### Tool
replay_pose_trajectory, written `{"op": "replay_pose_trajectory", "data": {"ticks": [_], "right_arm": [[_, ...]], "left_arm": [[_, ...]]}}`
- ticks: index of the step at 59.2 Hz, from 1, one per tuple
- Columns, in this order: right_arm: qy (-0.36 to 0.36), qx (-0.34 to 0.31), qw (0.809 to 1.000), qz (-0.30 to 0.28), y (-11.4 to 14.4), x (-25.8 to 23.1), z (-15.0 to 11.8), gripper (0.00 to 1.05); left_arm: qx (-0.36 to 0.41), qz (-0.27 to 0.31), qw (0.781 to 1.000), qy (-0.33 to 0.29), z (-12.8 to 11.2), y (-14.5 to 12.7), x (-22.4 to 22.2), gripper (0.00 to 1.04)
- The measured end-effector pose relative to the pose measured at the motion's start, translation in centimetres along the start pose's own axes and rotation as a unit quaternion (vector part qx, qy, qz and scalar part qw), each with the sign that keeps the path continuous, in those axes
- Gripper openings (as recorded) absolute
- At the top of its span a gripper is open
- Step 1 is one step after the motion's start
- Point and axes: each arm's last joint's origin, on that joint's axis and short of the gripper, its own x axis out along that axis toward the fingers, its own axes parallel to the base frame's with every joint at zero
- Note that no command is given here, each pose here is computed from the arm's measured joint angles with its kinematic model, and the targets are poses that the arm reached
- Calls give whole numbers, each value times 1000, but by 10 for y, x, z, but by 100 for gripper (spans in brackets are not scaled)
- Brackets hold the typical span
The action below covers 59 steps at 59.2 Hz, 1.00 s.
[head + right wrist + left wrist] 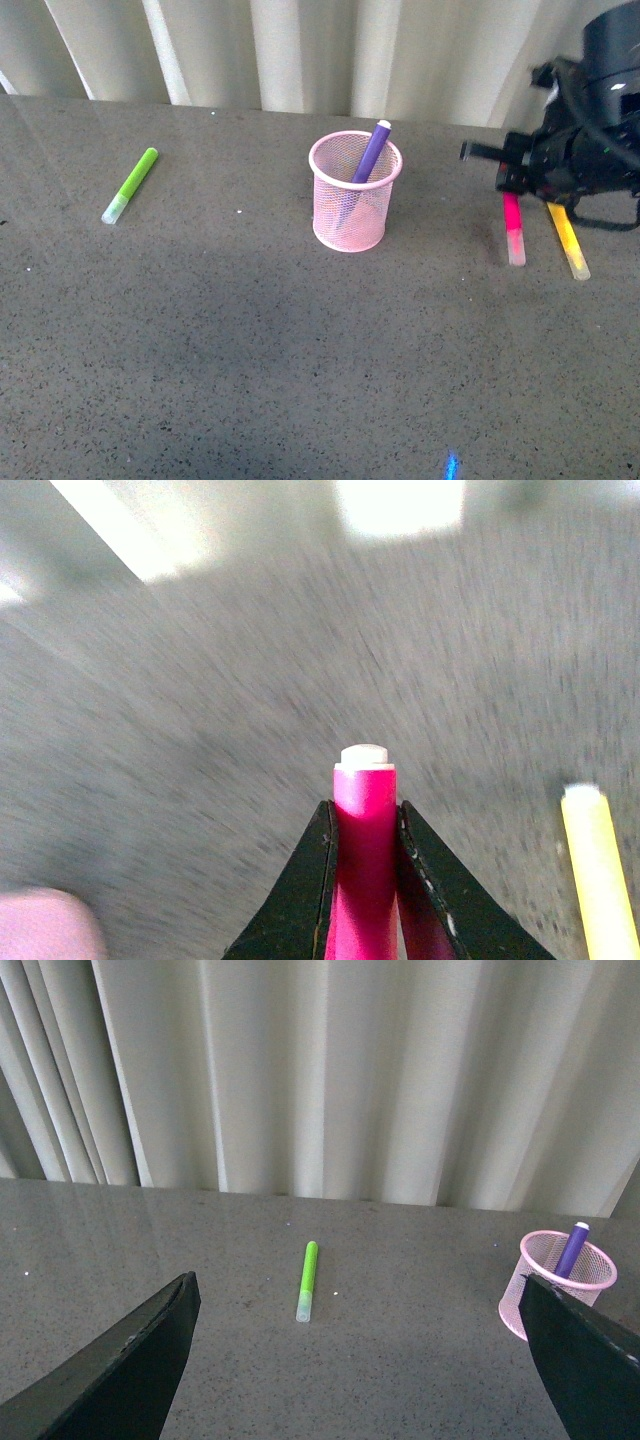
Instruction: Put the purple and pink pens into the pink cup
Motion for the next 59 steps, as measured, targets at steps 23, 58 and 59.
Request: {"op": "replay_pose_trajectory", "data": {"ticks": [23,58,59], "right_arm": [[-286,-50,938,188,50,-101,61,12],[-271,-143,912,272,114,-34,6,12],[-269,-147,912,273,116,-31,4,12]], "left_arm": [[0,0,1000,0,0,0,0,98],[0,0,1000,0,0,0,0,98],[0,0,1000,0,0,0,0,98]]}}
